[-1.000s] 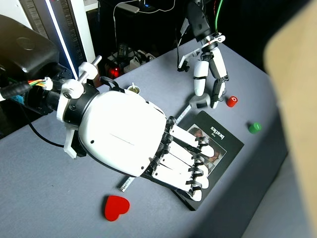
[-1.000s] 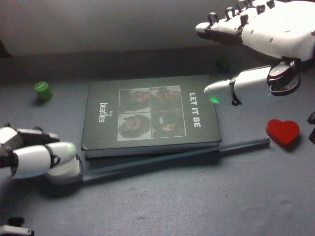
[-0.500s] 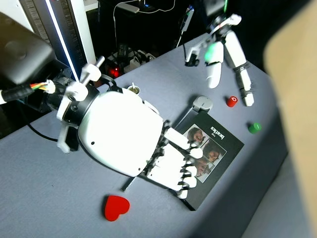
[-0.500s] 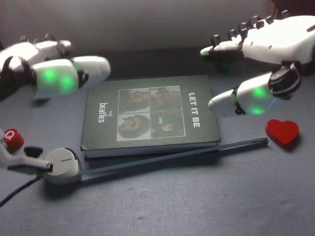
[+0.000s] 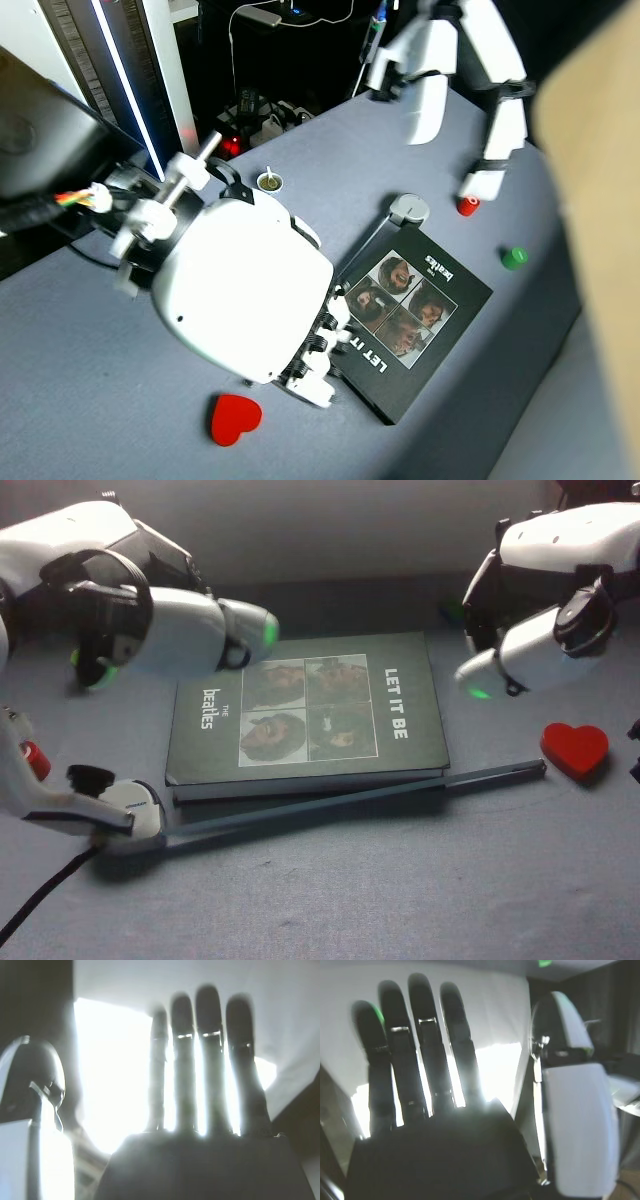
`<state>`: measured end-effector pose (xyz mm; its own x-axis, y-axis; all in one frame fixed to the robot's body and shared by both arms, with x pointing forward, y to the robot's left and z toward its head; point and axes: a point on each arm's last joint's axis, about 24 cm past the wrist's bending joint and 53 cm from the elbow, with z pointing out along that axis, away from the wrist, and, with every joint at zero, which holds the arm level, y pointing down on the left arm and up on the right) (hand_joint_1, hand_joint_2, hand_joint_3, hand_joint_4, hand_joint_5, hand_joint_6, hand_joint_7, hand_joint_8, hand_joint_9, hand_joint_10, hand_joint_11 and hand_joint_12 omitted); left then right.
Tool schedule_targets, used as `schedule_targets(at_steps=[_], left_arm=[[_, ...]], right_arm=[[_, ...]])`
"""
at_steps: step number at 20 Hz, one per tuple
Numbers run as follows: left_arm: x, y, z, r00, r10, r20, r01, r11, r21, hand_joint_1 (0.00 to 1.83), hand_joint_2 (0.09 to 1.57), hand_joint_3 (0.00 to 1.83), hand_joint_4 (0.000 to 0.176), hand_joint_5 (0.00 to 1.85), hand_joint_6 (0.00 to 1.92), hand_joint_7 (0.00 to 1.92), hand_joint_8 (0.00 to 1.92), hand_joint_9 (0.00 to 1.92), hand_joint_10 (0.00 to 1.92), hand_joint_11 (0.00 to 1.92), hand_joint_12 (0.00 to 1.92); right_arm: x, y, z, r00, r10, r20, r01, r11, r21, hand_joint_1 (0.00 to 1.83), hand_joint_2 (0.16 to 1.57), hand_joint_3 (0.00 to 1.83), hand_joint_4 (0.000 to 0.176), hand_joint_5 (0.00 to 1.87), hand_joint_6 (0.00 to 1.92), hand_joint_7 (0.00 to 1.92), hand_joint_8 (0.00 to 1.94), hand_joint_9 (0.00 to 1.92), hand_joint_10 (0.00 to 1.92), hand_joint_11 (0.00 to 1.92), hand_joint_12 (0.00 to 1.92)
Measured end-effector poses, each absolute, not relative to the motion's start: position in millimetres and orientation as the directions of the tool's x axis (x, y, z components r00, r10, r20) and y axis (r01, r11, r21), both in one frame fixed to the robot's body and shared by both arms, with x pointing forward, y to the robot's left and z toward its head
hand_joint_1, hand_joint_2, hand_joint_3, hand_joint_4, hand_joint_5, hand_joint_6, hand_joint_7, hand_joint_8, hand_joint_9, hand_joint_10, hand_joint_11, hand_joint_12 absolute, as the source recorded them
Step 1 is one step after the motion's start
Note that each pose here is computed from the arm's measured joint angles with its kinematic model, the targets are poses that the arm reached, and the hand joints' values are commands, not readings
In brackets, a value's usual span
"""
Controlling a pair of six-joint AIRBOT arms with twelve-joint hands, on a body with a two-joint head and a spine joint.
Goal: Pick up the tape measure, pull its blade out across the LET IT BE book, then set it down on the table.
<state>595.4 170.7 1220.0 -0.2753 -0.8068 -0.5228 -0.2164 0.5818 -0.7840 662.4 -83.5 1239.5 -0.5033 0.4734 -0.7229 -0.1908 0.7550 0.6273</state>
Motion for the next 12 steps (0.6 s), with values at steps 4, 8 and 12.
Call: schedule_targets(at_steps=[4,8,12], left_arm=[[564,150,1204,-0.331,-0.777,-0.535,-0.288,0.623,-0.727,0.84,1.16,0.00,0.000,1.35,1.92,1.36,1.92,1.43,1.92,1.47,1.92],[543,113,1201,-0.377,-0.756,-0.535,-0.273,0.643,-0.716,0.84,1.22,0.00,0.174,1.42,1.92,1.46,1.92,1.58,1.92,1.66,1.92],[522,92,1170,-0.415,-0.766,-0.492,-0.332,0.630,-0.702,0.83,1.23,0.00,0.176,1.37,1.92,1.45,1.92,1.55,1.92,1.63,1.92]], right_arm=[[663,-78,1246,-0.502,0.473,-0.724,-0.227,0.736,0.638,0.87,1.23,0.00,0.135,1.33,1.92,1.51,1.94,1.65,1.92,1.83,1.92],[661,-72,1254,-0.492,0.476,-0.729,-0.267,0.714,0.647,0.88,1.30,0.01,0.176,1.29,1.92,1.51,1.94,1.66,1.92,1.82,1.92],[679,-95,1283,-0.299,0.497,-0.815,-0.300,0.761,0.575,0.87,1.34,0.01,0.176,1.28,1.92,1.50,1.94,1.67,1.92,1.82,1.92]])
